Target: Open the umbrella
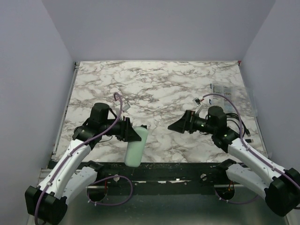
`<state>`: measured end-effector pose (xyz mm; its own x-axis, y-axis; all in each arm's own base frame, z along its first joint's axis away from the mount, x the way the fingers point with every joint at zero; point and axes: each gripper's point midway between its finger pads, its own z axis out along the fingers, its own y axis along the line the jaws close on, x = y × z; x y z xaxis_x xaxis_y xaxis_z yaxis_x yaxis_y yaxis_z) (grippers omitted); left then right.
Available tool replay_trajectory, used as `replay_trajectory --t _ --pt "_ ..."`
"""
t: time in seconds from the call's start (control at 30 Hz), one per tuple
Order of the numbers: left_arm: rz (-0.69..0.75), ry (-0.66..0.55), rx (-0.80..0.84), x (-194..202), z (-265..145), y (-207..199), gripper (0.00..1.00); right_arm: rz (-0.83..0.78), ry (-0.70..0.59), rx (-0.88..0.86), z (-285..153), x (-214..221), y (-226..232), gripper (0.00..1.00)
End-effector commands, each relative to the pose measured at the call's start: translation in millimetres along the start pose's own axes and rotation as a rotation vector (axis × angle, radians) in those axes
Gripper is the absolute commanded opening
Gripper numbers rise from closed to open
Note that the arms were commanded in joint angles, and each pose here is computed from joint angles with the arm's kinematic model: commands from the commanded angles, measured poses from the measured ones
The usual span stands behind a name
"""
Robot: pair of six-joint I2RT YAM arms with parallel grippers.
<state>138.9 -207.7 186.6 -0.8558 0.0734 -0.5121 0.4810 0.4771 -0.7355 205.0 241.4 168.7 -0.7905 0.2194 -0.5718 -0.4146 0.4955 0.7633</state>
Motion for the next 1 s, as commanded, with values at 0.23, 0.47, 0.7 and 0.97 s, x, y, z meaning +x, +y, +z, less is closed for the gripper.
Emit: replay_trajectory --t 0.23,0.47,0.7,0.97 --pt "0.226 -0.148 0.132 -9 -26 -47 0.00 0.337 -0.049 -0.038 -17 -31 54 1.00" --pt "0.318 -0.275 0.085 -14 -37 -51 0.00 0.556 -0.046 0.025 -12 -18 36 1.00" --pt "0.360 -0.393 0.004 -20 -49 -48 0.00 0.458 -0.057 -0.073 -10 -25 55 0.99" --pt "0.104 -0.180 -0.321 -43 -57 -21 0.00 -0.067 -0.159 -0.009 -4 -41 33 0.98"
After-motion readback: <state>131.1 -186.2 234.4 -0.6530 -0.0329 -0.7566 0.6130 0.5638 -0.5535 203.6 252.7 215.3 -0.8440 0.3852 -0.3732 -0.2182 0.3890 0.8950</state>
